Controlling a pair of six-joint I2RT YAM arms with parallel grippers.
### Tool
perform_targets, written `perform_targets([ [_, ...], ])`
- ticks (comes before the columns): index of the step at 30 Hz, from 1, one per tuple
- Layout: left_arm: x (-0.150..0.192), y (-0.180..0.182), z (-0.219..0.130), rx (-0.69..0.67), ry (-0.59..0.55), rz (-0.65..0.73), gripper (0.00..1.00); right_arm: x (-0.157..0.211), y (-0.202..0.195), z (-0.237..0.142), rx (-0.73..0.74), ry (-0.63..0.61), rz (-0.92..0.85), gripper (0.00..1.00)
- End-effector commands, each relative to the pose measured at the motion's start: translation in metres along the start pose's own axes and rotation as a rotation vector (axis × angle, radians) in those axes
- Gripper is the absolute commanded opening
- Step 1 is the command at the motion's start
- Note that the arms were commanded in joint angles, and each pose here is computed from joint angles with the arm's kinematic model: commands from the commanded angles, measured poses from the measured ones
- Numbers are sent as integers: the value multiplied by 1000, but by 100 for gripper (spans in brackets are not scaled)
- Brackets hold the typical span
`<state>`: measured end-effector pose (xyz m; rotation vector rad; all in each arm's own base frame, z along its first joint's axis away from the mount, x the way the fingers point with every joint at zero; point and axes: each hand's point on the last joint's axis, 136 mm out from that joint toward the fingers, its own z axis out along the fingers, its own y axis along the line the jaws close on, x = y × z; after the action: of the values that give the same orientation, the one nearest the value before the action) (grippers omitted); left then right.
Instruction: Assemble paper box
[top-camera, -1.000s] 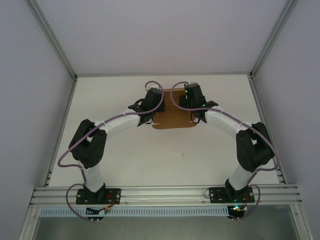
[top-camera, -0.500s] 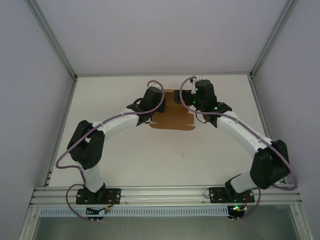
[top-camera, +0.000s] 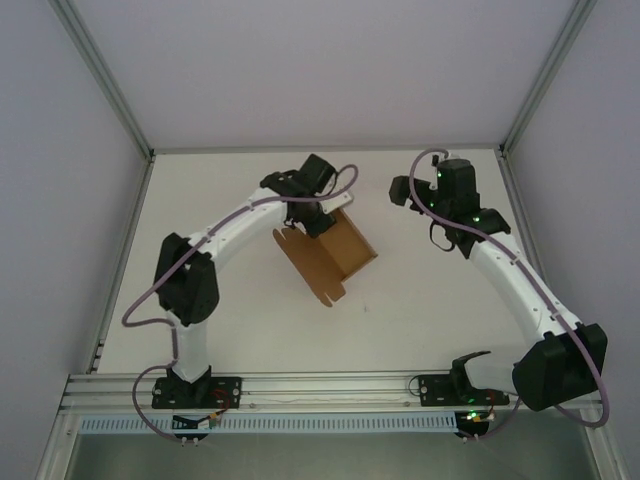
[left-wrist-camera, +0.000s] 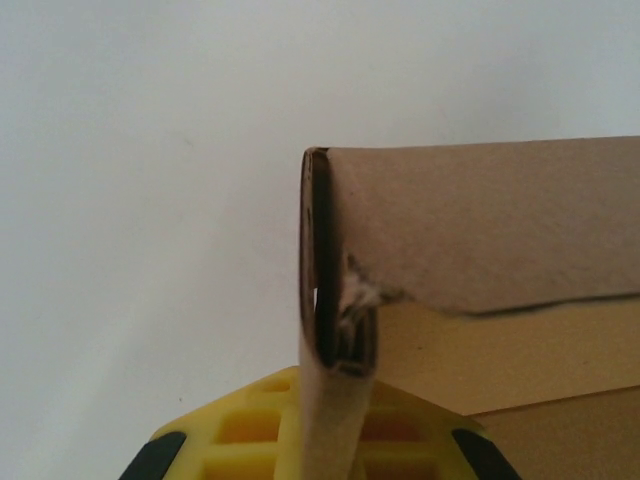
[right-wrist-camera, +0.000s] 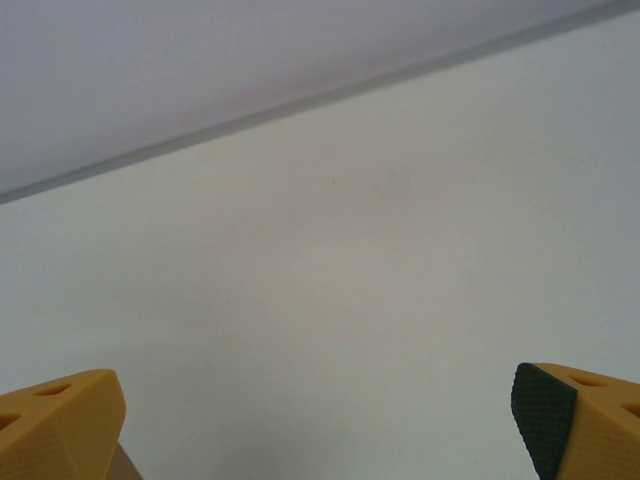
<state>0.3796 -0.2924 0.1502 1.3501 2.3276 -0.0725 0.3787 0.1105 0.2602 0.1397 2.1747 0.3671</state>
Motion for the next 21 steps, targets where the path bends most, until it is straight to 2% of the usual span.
perform_targets([
  [1, 60, -35, 23, 118, 330, 206, 0, 15, -2, -10, -21, 62, 20, 100],
  [7, 46, -22, 52, -11, 322, 231, 0, 27, -10, -8, -5, 104, 28, 100],
  [13, 58, -22, 99, -119, 452, 350, 0, 30, -11, -3, -10, 112, 42, 100],
  [17, 61, -23, 116, -118, 495, 376, 0, 31, -11, -3, -13, 121, 46, 100],
  [20, 56, -25, 119, -112, 478, 371, 0, 32, -13, -4, -7, 123, 47, 100],
  [21, 54, -24, 117, -115, 468, 367, 3, 33, -14, -4, -6, 125, 47, 100],
])
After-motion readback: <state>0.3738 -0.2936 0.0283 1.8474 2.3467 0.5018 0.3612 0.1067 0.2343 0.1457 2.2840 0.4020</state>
